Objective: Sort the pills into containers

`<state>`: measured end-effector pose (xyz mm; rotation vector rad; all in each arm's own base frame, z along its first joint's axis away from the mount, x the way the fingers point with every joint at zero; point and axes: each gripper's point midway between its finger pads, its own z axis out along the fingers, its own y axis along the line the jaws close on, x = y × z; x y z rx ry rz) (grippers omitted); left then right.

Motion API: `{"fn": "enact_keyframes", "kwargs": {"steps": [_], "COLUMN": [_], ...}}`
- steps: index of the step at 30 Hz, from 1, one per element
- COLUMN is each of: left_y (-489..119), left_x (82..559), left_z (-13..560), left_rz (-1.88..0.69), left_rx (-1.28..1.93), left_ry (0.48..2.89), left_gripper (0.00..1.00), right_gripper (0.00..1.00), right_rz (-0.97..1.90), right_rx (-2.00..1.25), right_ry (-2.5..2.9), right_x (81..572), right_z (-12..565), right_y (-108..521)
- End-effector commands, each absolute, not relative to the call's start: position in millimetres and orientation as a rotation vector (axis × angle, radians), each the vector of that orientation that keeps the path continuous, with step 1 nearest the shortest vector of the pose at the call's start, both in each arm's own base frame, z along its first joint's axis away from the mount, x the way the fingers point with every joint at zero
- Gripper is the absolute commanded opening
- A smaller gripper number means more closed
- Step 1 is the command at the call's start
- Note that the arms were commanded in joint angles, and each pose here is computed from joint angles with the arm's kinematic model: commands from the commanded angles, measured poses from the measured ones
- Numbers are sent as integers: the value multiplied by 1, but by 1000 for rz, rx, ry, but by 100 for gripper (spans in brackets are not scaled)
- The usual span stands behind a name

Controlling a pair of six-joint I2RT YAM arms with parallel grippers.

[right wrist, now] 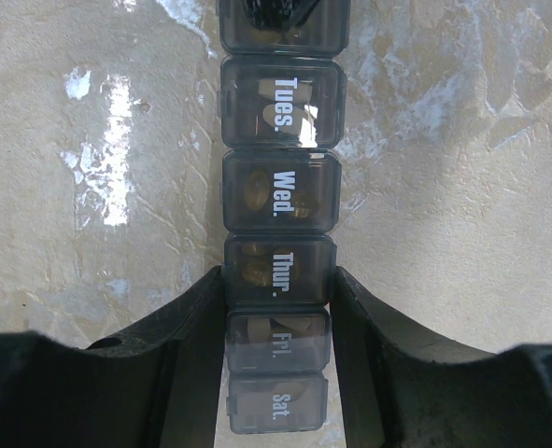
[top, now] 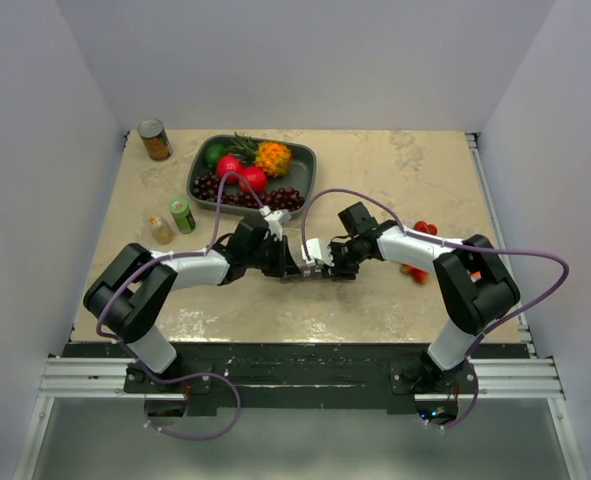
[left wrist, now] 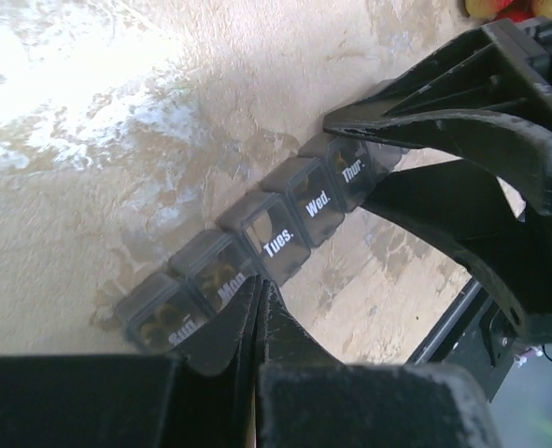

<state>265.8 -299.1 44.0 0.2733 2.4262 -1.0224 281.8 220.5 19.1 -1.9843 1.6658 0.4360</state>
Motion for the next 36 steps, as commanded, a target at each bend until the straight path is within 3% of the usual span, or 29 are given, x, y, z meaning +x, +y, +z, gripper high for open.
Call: {"fn": "enact_keyframes", "kwargs": {"steps": [1, 9, 23, 36], "left_y": [-302, -299, -282, -303], "left_x": [288, 282, 263, 280], "left_z": [104, 120, -4, 112], "left_rz": [-997, -1012, -879, -1048], "left_rx": [284, 294, 257, 300], "left_ry": [2268, 2245, 2549, 2252], "left_gripper": [0, 0, 0, 0], "right_gripper": [28, 28, 28, 27], "right_rz": [411, 412, 406, 403], "right_rx": [-1992, -1994, -1998, -1997], "right_ry": [1689, 1696, 1713, 1722], "right_x": [283, 282, 282, 283], "right_z": [11, 9, 5, 3], "right_y": [217, 216, 214, 214]}}
